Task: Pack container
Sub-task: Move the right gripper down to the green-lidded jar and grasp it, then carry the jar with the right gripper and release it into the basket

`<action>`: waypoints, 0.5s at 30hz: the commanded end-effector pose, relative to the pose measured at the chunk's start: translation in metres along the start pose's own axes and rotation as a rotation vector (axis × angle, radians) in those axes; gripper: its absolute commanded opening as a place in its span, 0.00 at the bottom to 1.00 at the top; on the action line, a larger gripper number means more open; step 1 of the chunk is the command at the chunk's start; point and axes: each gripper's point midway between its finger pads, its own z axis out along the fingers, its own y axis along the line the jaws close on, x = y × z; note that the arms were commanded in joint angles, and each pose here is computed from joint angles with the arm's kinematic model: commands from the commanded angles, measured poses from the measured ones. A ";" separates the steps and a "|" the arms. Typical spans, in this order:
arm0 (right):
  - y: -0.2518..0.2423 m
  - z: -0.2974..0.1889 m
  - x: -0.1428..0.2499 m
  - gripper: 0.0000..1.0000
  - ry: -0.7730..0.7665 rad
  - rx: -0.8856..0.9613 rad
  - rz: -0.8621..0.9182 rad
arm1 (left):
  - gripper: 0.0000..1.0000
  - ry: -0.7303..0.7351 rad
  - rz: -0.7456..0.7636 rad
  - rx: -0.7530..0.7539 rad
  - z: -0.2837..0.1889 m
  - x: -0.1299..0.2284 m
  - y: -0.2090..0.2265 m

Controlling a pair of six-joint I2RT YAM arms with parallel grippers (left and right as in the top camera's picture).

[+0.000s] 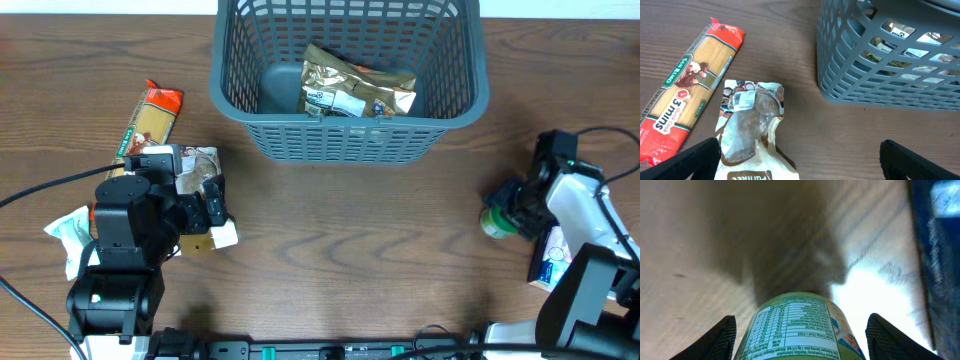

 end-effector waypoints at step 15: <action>0.070 -0.248 -0.084 0.01 -0.526 -0.161 -0.279 | 0.98 -0.014 0.019 -0.001 -0.003 -0.006 -0.001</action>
